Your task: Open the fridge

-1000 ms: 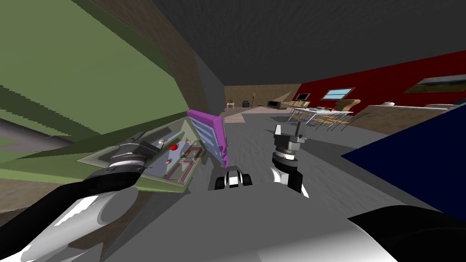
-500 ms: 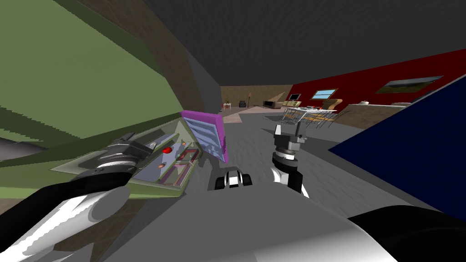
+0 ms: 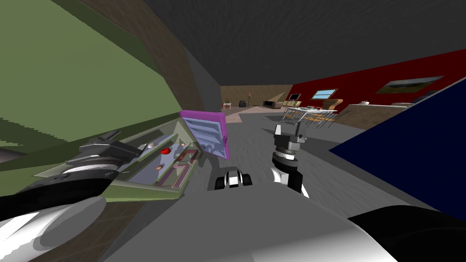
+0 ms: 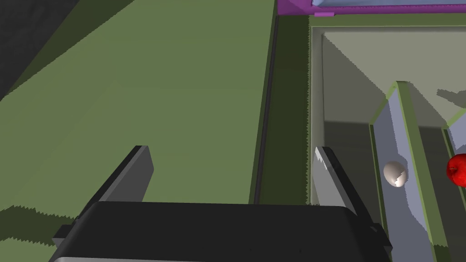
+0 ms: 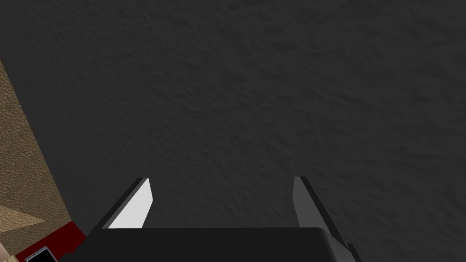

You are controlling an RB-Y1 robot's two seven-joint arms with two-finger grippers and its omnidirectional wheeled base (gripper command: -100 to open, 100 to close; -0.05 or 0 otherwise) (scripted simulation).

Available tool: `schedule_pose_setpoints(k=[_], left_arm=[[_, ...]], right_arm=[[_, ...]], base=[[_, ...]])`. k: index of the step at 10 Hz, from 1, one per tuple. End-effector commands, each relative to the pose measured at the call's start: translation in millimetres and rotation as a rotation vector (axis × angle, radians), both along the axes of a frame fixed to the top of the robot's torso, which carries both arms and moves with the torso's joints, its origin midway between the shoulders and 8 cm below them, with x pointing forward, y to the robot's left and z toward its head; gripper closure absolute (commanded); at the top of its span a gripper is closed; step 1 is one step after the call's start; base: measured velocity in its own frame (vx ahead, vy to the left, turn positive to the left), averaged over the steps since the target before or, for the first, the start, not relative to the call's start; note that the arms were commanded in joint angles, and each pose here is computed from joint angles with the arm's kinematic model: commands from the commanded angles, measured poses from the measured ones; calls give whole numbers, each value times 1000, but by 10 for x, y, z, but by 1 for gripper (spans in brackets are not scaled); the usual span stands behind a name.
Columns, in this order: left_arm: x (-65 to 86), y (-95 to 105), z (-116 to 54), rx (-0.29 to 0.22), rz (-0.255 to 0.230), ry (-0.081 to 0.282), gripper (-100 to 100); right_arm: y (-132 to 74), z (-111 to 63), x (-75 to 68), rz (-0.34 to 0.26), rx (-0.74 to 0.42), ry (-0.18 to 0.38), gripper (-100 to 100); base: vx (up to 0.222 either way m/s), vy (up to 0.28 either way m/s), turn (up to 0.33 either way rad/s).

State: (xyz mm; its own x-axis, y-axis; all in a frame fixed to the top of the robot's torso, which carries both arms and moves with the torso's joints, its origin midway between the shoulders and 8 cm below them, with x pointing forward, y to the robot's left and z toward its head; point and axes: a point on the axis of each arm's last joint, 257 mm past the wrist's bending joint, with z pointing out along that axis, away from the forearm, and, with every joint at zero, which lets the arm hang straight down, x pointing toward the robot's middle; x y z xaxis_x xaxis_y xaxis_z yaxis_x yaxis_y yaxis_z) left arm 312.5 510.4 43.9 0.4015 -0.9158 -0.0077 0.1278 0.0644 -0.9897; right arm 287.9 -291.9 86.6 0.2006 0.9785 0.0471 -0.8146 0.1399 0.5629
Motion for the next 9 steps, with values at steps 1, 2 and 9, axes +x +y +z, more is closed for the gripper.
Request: schedule_pose_setpoints(k=[1,2,9], left_arm=[[-107,5,134,0,0,1,-100],[-148,-4,188,1,-1,2,-100],[-203,-24,264,3,-3,4,0]], right_arm=[[0,0,0,0,0,0,0],[0,0,0,0,0,0,0],[0,0,0,0,0,0,0]], base=[[42,1,-5],[45,-3,-4],[15,0,-1]])
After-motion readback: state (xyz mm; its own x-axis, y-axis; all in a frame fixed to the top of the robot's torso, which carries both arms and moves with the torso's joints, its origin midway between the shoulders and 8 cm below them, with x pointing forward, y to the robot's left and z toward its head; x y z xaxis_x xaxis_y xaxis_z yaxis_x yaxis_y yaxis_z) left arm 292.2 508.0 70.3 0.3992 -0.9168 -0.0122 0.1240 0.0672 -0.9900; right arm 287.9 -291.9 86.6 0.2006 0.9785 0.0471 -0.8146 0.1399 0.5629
